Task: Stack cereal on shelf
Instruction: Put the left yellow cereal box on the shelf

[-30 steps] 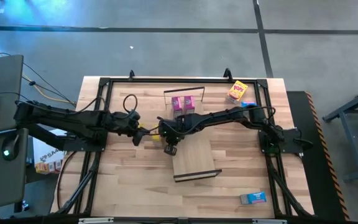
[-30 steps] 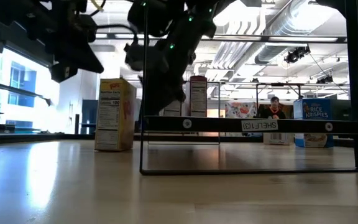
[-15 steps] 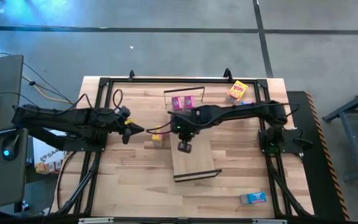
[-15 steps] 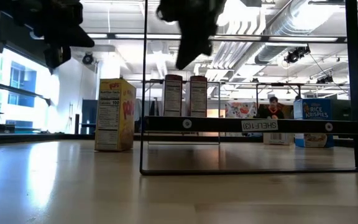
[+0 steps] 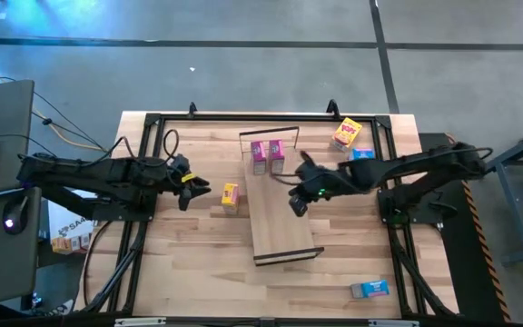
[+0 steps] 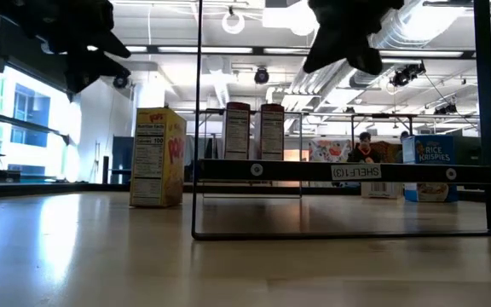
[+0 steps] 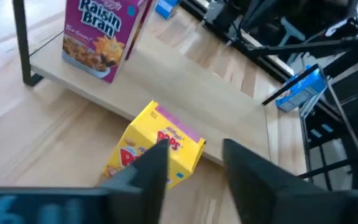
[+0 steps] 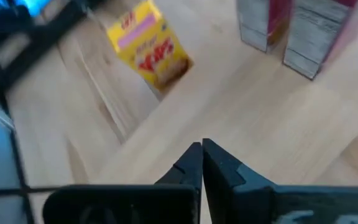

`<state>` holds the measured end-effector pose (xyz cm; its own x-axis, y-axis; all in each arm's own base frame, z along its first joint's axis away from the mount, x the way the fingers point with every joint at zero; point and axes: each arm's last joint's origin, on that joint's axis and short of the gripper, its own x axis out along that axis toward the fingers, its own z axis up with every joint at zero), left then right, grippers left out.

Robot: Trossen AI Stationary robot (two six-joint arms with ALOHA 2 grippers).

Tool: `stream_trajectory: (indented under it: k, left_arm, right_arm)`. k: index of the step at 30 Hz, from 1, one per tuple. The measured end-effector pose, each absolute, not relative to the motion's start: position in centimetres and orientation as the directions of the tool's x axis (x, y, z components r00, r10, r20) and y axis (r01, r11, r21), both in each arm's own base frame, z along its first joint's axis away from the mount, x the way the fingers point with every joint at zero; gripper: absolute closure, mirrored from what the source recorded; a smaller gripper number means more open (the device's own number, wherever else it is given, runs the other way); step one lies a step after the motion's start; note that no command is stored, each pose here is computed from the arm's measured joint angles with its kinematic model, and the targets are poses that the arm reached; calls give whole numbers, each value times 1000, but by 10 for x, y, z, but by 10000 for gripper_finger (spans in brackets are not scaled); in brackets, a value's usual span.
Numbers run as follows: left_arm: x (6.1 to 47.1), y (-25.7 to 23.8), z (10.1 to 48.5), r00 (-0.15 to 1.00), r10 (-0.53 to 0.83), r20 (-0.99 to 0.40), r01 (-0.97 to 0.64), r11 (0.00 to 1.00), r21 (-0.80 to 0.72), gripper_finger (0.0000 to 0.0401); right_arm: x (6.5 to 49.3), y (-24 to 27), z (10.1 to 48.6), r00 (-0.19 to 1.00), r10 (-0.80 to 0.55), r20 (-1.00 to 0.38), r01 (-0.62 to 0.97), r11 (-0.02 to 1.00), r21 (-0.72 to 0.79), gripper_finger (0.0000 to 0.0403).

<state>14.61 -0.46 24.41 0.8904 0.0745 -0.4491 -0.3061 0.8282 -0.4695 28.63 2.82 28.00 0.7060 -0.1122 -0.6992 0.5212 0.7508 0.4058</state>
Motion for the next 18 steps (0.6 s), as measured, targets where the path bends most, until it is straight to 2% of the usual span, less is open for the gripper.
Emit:
stream_trajectory:
  k: [4, 8, 15, 18]
  left_arm:
    - [151, -2, 241, 883, 37, -468, -277, 845, -457, 173]
    - [160, 3, 242, 863, -15, -505, -279, 819, -501, 117]
    - [187, 8, 276, 843, 6, -538, -320, 810, -492, 70]
    - [200, 8, 286, 783, 30, -621, -417, 767, -488, 64]
  right_arm:
    - [270, 26, 285, 738, -152, -657, 535, 725, 433, 403]
    - [263, 24, 290, 746, -163, -646, 527, 737, 423, 403]
    - [261, 24, 289, 738, -162, -655, 496, 788, 365, 402]
    - [260, 24, 288, 728, -160, -666, 485, 808, 336, 402]
